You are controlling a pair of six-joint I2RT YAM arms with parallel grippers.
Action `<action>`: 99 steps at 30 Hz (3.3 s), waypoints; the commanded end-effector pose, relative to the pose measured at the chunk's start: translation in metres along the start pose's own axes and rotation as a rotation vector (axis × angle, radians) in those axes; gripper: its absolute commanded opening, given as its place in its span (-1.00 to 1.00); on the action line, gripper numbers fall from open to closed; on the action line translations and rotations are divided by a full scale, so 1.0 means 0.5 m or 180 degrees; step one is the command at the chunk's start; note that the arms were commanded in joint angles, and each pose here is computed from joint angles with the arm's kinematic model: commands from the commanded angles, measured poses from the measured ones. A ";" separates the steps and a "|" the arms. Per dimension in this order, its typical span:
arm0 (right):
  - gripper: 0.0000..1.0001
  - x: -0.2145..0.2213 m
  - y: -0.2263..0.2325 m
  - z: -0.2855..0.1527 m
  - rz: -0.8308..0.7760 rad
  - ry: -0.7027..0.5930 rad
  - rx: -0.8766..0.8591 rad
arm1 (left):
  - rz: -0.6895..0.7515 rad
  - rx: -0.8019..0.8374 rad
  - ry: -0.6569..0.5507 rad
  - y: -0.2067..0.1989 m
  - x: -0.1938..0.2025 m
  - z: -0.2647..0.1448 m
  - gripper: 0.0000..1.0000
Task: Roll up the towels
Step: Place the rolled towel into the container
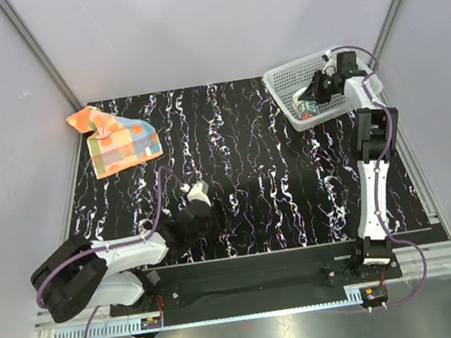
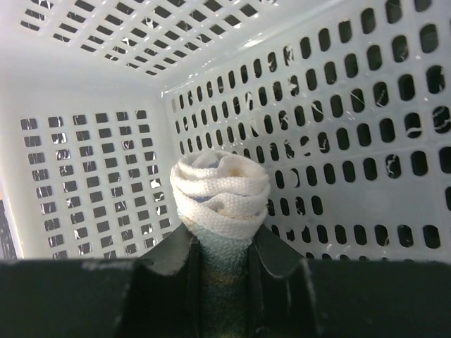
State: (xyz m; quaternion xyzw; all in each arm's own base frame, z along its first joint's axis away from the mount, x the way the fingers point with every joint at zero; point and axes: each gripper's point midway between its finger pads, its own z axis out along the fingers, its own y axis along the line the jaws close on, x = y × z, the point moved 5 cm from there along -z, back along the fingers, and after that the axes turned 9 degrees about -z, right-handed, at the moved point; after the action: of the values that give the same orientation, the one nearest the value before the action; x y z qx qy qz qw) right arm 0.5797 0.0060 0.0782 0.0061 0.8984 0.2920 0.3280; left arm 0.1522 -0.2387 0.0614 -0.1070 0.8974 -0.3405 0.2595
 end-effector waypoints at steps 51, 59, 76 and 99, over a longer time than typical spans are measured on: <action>0.86 -0.111 0.033 -0.188 -0.0130 -0.0644 0.1308 | 0.0135 -0.0550 0.0285 0.083 0.038 0.002 0.33; 0.71 -0.114 -0.082 -0.175 0.0219 -0.0876 0.1549 | 0.0145 -0.0556 0.0295 0.085 0.039 0.002 0.33; 0.78 -0.182 -0.037 -0.295 0.0043 -0.1451 0.1619 | 0.0142 -0.0574 0.0292 0.083 0.037 0.004 0.29; 0.87 0.194 0.473 -0.400 -0.0245 -0.0872 0.0255 | 0.0121 -0.1685 -0.0943 0.005 -0.450 -0.034 0.54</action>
State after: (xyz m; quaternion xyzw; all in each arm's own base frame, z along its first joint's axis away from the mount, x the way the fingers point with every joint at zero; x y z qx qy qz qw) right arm 0.3735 0.0882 0.2780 0.0379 0.8497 0.1974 0.4875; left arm 0.3071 -0.1661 0.1717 -0.2153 0.8891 -0.1449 0.3770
